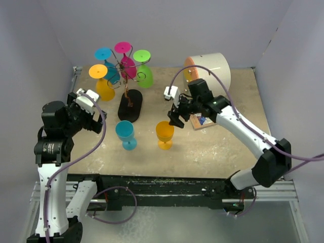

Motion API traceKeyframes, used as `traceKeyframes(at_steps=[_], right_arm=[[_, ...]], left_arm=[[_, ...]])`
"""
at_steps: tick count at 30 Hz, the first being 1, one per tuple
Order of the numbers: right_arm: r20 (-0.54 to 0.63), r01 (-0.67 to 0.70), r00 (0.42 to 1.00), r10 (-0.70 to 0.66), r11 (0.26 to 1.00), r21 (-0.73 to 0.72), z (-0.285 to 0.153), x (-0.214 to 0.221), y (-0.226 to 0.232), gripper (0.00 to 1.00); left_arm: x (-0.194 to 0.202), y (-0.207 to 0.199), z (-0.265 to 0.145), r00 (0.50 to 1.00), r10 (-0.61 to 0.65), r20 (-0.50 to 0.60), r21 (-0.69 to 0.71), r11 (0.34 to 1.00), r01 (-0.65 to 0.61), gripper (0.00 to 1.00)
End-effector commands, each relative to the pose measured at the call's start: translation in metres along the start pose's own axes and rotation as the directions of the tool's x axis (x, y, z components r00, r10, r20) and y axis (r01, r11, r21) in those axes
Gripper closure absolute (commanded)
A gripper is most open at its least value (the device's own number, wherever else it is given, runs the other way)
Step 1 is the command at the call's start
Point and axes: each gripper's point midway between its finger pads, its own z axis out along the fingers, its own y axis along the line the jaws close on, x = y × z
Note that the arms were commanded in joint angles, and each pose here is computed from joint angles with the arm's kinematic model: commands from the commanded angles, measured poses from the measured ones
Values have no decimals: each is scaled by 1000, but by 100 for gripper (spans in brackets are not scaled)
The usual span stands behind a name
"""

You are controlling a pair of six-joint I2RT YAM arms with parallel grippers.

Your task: Place the wine glass upside down on the wine glass rack

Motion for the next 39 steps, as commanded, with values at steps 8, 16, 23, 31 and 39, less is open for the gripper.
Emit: traceKeyframes(at_steps=[8, 16, 23, 31, 39], right_arm=[[-200, 70, 977, -70, 998, -9, 39, 20, 10, 26], [-255, 88, 962, -94, 996, -35, 51, 25, 7, 44], [-283, 112, 949, -141, 987, -114, 48, 21, 12, 55], [-297, 97, 943, -150, 978, -185, 44, 24, 24, 78], [-206, 109, 967, -148, 976, -188, 29, 5, 34, 100]], left_arm=[[-10, 22, -6, 998, -18, 52, -95, 995, 22, 1], [-1, 18, -1, 1000, -16, 26, -67, 998, 17, 1], [1, 18, 9, 999, -36, 3, -40, 999, 36, 1], [1, 18, 9, 999, -44, -5, -40, 998, 44, 1], [-8, 17, 4, 995, -94, 44, -40, 995, 96, 1]])
